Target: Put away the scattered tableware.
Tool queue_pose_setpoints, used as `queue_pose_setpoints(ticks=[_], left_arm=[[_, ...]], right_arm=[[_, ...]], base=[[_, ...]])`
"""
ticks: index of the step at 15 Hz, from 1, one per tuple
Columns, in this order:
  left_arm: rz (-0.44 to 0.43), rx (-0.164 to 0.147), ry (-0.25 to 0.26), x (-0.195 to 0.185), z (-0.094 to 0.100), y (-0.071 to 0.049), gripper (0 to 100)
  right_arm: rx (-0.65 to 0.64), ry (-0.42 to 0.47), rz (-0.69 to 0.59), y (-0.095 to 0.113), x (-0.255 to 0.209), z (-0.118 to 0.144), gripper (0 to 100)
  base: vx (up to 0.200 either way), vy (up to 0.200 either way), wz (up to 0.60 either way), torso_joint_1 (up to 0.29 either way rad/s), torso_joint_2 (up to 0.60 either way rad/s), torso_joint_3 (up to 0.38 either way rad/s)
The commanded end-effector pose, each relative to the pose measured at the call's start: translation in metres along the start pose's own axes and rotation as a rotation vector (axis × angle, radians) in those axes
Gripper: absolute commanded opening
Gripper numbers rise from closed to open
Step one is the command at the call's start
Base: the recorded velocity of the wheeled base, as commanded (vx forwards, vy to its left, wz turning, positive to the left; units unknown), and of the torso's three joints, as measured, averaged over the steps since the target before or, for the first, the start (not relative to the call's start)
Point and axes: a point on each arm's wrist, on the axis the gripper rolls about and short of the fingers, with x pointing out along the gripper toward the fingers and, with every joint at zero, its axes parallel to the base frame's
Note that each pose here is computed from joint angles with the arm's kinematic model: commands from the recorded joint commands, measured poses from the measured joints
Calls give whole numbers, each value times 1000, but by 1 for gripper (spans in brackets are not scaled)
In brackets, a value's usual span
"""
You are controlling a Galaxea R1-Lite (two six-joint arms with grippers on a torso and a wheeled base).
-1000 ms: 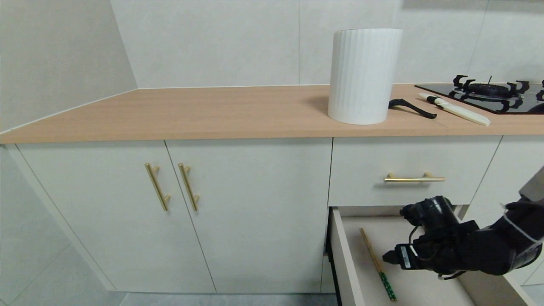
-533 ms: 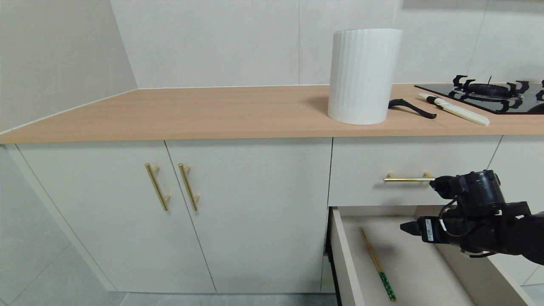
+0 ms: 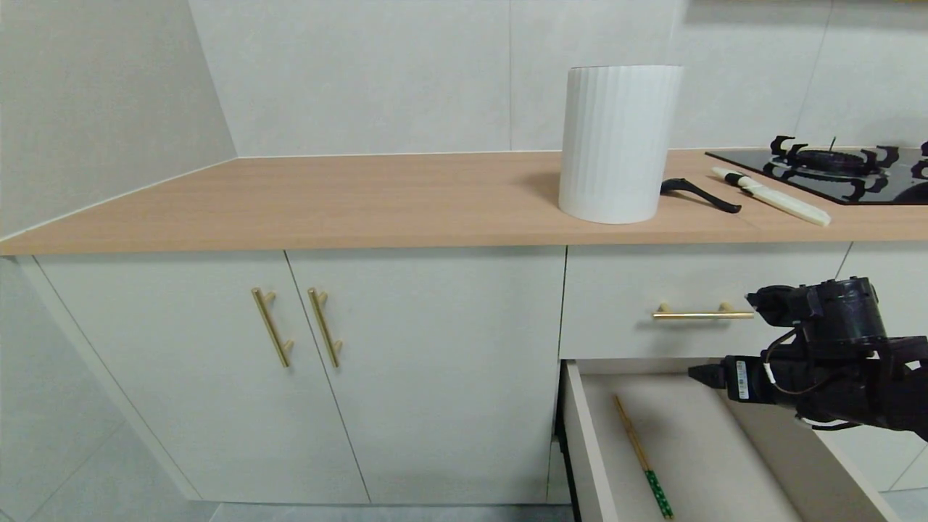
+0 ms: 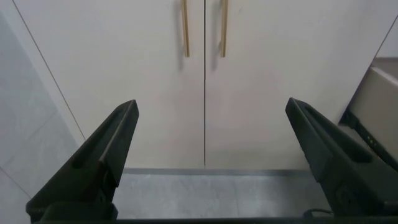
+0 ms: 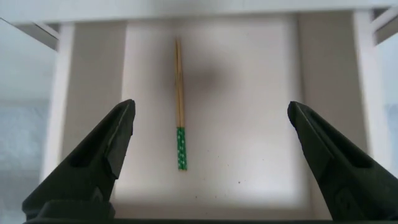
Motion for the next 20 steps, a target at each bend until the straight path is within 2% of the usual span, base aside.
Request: queue_pose_setpoints(ticks=[1, 10, 20], left_arm=[[1, 0, 0, 0, 0, 0, 100], [1, 0, 0, 0, 0, 0, 100], [1, 0, 0, 0, 0, 0, 100]], right_arm=[[1, -6, 1, 0, -2, 1, 100], [-2, 3, 0, 0, -1, -2, 100], [-2, 2, 2, 0, -1, -2, 100]], base=[[0, 0, 0, 90, -119, -290], [0, 0, 0, 154, -484, -300], [0, 0, 0, 206, -485, -289]])
